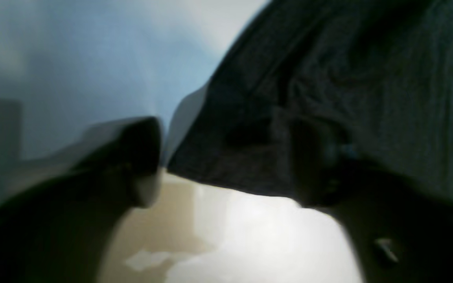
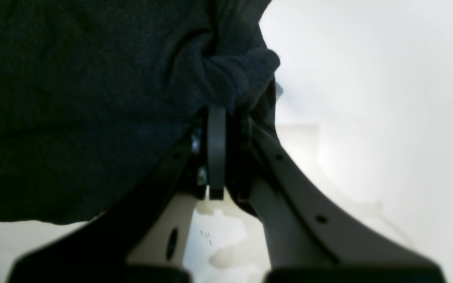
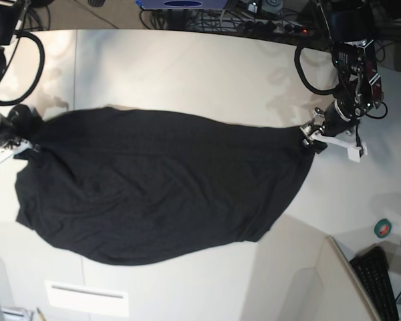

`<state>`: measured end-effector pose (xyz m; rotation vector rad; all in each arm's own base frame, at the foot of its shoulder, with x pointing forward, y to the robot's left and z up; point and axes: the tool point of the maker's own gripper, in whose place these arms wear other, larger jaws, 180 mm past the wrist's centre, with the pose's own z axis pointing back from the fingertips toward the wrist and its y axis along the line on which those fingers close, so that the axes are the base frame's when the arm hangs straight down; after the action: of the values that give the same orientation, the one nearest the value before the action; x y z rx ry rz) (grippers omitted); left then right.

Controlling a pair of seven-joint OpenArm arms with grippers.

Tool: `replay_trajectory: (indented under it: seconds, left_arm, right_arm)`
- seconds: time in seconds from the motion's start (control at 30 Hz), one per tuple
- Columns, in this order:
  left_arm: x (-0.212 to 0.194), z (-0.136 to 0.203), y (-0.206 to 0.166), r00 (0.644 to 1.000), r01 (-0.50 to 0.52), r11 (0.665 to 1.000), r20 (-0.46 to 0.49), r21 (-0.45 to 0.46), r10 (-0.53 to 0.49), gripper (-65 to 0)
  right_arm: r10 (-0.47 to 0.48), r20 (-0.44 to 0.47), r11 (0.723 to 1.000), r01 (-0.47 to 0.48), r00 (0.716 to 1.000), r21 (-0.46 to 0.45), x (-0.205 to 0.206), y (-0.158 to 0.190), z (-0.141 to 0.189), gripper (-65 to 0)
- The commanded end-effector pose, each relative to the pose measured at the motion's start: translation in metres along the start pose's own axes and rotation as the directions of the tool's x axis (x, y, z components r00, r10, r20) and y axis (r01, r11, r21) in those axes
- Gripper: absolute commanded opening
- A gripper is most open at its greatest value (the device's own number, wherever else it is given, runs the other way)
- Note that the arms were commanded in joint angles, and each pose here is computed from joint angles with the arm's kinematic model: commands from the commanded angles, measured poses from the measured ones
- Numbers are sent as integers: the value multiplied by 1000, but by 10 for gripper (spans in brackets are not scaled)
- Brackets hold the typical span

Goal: Layout the t-shirt on the table in an organized manner, then fold the t-shirt properly
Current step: 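Pull the shirt end with the left gripper away from the right gripper, then hold the shirt with both grippers and stretch it taut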

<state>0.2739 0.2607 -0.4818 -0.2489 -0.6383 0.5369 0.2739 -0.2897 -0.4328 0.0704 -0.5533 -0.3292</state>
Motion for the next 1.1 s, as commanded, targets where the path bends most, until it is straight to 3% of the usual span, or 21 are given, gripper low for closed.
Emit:
replay_trajectory:
  seconds: [0.0, 0.13, 0.33, 0.5, 0.87, 1.07]
  left_arm:
    - [-10, 1, 2, 999, -4, 1000, -42, 8, 5, -326]
    - [-9, 1, 2, 999, -5, 1000, -42, 8, 5, -650]
    - [30, 16, 1, 998, 54, 998, 42, 7, -55, -650]
    - [48, 20, -14, 992, 87, 996, 89, -18, -85, -650]
    - [75, 16, -34, 987, 87, 995, 138, -47, -80, -650]
    - [60, 8, -50, 986, 145, 987, 95, -70, -138, -650]
  right_arm:
    - [13, 55, 1000, -13, 998, -1, 19, -2, 6, -650]
    - [8, 55, 1000, -9, 998, 6, 18, 2, 5, -650]
    - [-3, -49, 999, 5, 999, 52, 5, 27, 7, -650]
    - [18, 48, 995, -23, 999, 96, 51, 55, 18, -650]
    - [28, -24, 992, -25, 999, 127, 117, 113, -54, -650]
    - [147, -12, 986, -146, 989, 76, 121, 127, -84, -650]
